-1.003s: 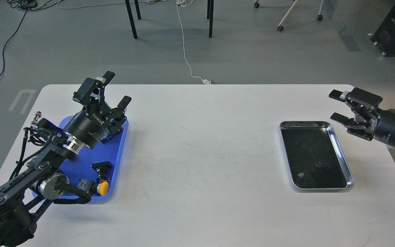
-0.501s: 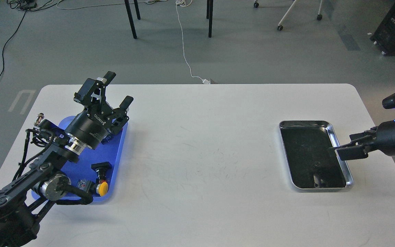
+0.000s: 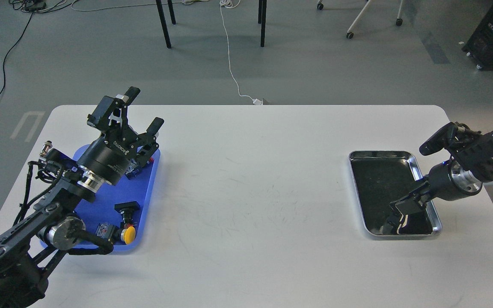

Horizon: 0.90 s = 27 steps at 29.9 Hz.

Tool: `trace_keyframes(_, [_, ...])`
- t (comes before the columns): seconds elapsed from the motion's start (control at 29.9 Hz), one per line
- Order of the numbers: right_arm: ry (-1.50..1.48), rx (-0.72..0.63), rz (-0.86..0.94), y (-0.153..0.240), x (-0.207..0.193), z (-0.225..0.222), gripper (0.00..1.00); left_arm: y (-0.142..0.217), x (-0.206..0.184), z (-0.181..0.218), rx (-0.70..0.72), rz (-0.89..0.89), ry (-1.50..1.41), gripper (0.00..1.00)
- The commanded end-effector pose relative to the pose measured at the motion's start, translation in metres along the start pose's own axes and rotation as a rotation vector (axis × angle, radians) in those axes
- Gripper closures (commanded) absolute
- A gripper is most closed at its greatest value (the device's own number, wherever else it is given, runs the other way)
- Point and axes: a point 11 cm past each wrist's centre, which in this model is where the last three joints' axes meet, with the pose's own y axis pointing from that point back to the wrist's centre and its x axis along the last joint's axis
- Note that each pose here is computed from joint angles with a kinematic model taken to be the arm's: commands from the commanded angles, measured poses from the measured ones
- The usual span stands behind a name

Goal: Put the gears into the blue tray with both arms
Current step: 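Move the right gripper back over the metal tray, then grasp another small black gear in the metal tray with the right gripper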

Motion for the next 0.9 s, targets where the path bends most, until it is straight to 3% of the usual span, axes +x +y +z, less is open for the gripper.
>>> trace_keyframes(0.0, [0.004,0.002,-0.007,-0.006,0.002,-0.002,0.2,0.001,0.0,-0.001,0.002,0.002,0.002,0.02])
trace_keyframes(0.53, [0.02,0.002,-0.056,-0.021,-0.003,-0.005,0.35,0.002,0.001,-0.002,0.005,0.004,0.0,0.02])
trace_keyframes(0.77, [0.019,0.009,-0.065,-0.025,-0.006,-0.008,0.36,0.003,0.002,-0.001,0.002,0.007,0.001,0.02])
trace_keyframes(0.87, [0.019,0.009,-0.065,-0.025,-0.006,-0.008,0.42,0.003,0.002,-0.001,0.002,0.009,0.0,0.02])
